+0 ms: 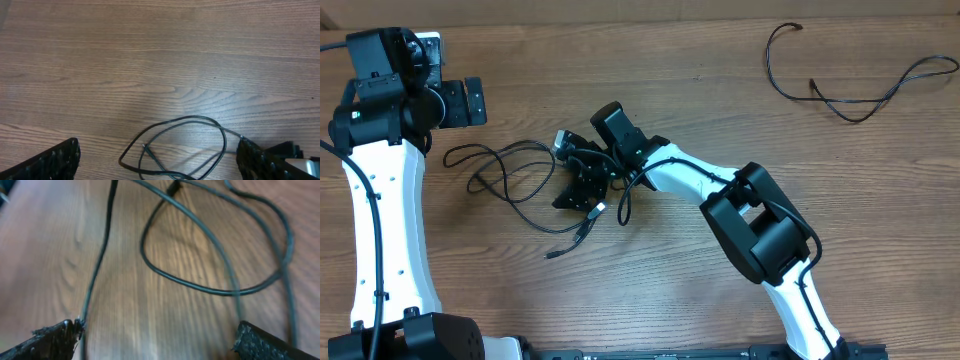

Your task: Untangle cables

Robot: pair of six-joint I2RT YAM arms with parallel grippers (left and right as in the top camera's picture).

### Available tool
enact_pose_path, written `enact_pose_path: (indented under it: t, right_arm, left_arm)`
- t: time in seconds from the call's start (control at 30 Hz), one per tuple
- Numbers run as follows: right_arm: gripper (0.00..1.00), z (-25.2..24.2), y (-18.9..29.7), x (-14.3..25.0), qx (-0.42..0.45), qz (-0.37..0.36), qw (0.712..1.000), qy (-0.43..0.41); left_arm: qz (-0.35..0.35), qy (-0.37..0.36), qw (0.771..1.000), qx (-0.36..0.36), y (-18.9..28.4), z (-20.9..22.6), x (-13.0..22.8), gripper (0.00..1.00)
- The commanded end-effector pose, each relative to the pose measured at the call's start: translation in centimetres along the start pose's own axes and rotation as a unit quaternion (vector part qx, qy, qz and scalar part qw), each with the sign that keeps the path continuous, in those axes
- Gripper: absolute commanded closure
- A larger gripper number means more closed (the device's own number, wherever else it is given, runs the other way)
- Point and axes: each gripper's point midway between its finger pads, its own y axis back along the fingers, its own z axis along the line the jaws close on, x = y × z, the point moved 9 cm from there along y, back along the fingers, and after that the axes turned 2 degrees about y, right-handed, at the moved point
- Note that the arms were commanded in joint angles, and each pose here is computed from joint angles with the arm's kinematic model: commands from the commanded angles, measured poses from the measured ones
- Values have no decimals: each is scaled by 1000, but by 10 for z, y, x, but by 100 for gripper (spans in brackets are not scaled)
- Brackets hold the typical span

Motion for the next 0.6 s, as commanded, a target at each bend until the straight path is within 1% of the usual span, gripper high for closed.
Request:
enact_pose_path:
  t: [0.0,0.17,0.4,0.57]
  right_arm:
    - [0,9,39,-62,52,-49,993,96]
    - [0,26,56,-90,60,-77,984,148]
    - [0,41,41,-106,90,-90,975,182]
    - [0,52,27,-119,131,-106,966,196]
  left_arm:
    - [-6,6,1000,-3,4,0,-2,0]
    - [-6,6,1000,-3,4,0,-2,0]
    - [-5,6,1000,-3,4,0,-2,1]
    - [-5,6,1000,-3,4,0,-2,1]
